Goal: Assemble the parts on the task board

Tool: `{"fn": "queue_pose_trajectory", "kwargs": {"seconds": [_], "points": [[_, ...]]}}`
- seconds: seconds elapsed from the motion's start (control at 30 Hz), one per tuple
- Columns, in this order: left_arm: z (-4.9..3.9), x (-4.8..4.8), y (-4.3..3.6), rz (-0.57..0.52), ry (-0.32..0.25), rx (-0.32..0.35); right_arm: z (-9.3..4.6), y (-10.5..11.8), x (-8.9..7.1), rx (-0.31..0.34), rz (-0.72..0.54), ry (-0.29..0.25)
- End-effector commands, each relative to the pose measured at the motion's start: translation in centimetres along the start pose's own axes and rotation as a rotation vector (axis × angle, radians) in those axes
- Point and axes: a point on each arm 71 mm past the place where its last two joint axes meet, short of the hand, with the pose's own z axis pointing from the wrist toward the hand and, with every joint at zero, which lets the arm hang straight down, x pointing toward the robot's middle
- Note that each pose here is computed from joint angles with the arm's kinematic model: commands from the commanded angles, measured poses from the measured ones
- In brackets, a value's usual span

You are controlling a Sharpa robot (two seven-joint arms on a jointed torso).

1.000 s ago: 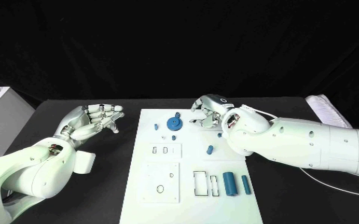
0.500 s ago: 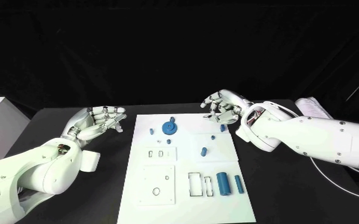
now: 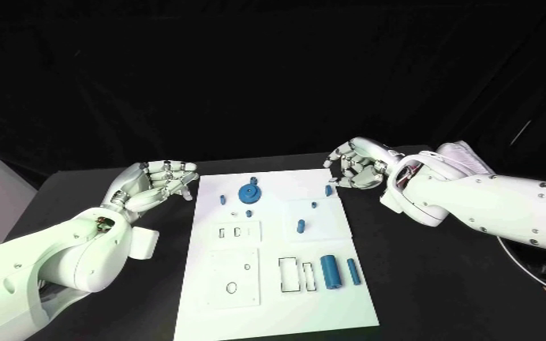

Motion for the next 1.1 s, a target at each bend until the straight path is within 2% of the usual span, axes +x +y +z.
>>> {"fn": "queue_pose_trajectory", "kwargs": {"seconds": [0.03, 0.23, 0.53, 1.1], "points": [[-0.05, 0.47, -0.06, -0.006, 0.03, 0.013, 0.2, -0.4, 0.7, -0.011, -0.096, 0.045], [-0.25, 0.54, -0.04, -0.009, 0.033, 0.012, 0.6, -1.4, 1.5, 0.033, -0.134, 0.055], [-0.68, 0.09, -0.07, -0.005, 0.024, 0.009, 0.7, -2.4, 2.5, 0.08, -0.169, 0.088], [-0.94, -0.27, -0.11, -0.001, 0.015, 0.007, 0.9, -2.4, 3.3, 0.09, -0.165, 0.11]]}}
